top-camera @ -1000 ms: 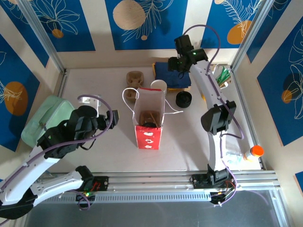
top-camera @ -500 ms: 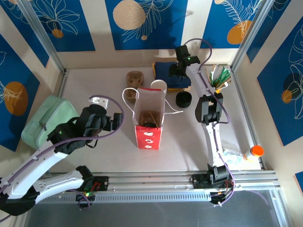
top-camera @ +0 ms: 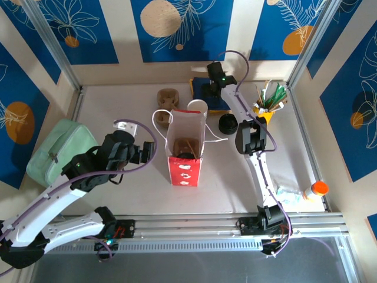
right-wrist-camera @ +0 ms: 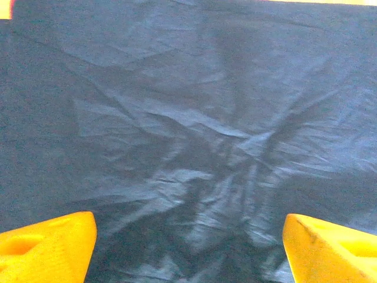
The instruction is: Pack the takeout coffee
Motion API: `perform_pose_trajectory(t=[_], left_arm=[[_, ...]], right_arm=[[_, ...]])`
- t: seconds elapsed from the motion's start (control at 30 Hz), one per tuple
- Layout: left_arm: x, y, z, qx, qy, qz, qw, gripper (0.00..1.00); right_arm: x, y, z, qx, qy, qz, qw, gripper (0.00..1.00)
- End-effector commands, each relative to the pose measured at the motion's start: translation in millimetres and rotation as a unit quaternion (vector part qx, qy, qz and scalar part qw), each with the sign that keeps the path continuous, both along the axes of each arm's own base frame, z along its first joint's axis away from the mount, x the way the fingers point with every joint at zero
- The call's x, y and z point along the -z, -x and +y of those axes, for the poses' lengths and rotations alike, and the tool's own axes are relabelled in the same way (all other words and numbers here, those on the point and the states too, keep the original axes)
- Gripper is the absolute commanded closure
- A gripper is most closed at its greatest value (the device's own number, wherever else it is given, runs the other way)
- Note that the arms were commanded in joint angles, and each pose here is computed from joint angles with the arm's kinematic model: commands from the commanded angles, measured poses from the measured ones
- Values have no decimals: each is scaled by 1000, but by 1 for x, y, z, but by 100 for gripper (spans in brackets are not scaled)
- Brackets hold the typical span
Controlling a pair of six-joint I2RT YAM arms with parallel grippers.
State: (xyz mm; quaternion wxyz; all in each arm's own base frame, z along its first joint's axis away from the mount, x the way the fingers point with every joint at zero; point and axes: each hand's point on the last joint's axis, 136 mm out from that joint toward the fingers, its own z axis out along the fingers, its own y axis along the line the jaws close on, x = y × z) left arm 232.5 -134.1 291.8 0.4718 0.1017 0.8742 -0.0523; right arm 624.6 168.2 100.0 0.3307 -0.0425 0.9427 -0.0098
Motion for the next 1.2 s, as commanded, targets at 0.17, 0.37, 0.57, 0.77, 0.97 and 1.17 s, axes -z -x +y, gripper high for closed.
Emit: perform_pose_trajectory(t=[0.17,0.37,0.57,0.77,0.97,1.17], left_arm=[[0,2,4,0,4,-2,1000,0],[0,2,4,-1,7,-2,1000,0],[-1,1,2,2,8,-1,1000,0],[1,0,-1,2,9,1,1000,1],[3,-1,-4,6,9,6,1000,1],[4,-1,-7,8,14,10,1000,1]], right_arm=[[17,-10,-14,26,-1,1,1000,17],[22,-9,-17,35,-8,8,999,18],[21,-7,-19,41,-30,17,999,27],[18,-6,-16,41,-57,22,997,40],[13,-4,-14,43,-76,25,996,50],[7,-4,-14,45,-87,24,995,57]])
